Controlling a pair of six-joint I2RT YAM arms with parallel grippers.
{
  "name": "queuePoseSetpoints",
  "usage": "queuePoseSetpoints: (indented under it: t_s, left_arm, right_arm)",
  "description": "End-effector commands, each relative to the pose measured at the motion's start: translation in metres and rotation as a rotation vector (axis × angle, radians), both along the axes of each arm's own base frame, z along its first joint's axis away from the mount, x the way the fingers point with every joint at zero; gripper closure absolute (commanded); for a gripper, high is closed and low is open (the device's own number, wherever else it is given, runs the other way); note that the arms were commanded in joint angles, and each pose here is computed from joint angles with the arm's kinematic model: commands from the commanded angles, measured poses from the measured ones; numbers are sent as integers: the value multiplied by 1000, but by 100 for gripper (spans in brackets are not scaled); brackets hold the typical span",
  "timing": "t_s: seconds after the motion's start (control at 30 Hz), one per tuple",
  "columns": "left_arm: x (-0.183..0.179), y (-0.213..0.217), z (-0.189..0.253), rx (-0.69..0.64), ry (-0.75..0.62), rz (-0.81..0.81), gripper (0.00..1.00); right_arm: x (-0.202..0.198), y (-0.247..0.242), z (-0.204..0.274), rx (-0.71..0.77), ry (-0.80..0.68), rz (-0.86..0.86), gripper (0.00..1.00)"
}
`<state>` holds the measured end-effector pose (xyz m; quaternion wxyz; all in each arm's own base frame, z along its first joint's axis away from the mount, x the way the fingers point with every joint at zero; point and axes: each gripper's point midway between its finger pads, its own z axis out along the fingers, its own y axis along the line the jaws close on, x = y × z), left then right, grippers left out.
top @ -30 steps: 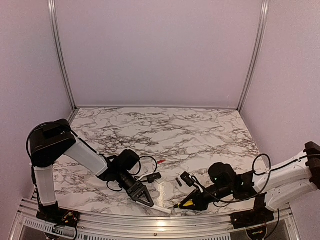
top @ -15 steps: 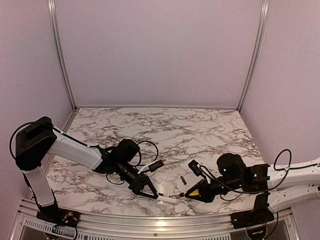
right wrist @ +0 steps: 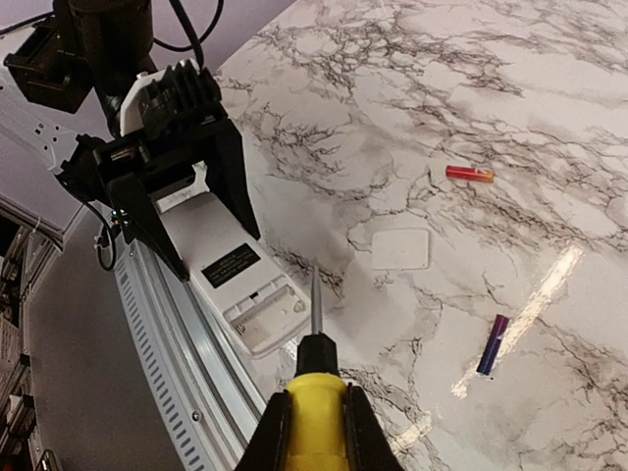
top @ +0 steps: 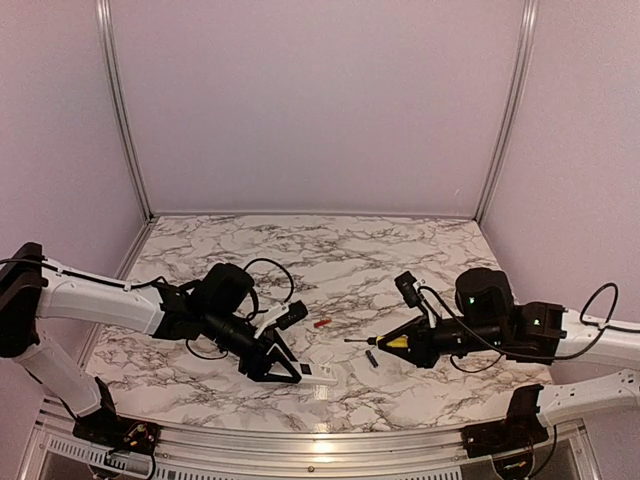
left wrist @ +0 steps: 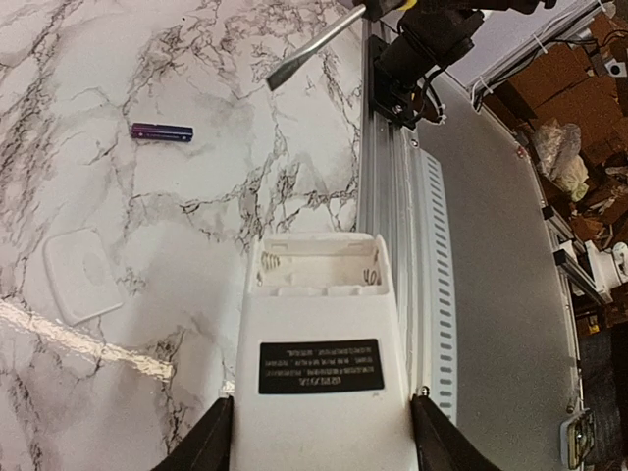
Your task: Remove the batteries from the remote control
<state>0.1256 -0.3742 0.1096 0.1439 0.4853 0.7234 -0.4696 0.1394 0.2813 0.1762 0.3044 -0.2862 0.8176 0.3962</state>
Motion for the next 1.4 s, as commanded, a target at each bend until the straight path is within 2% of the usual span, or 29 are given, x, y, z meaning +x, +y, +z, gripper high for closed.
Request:
queuePoseSetpoints:
  t_s: [0.0, 0.23, 0.4, 0.53, 0.73, 0.93, 1.23, 1.37]
  left_arm:
    - [28, 17, 6, 3, -163, 138, 100]
    - [74, 50, 15, 36, -377, 437, 100]
    - [100, 74, 15, 77, -463, 621, 100]
    - [117, 92, 6, 138, -500, 745, 100]
    - [132, 117, -9, 191, -518, 901, 100]
    - [136, 126, -32, 240, -486, 958, 100]
    - [137, 134, -57, 297, -455, 983, 84]
    - [138, 135, -62, 308, -446, 995, 62]
  right_arm:
    - [25, -11, 6, -56, -41, -119, 100]
    - [69, -38, -20, -264, -52, -374, 100]
    - [94, -53, -37, -331, -36, -480, 100]
    - [117, -68, -50, -348, -3, -555, 100]
    - [139, -73, -70, -352, 25, -567, 100]
    - [148, -74, -90, -378, 55, -568, 100]
    - [132, -74, -122, -397, 126, -527, 98]
    - [127, -77, -129, -417, 131, -510, 95]
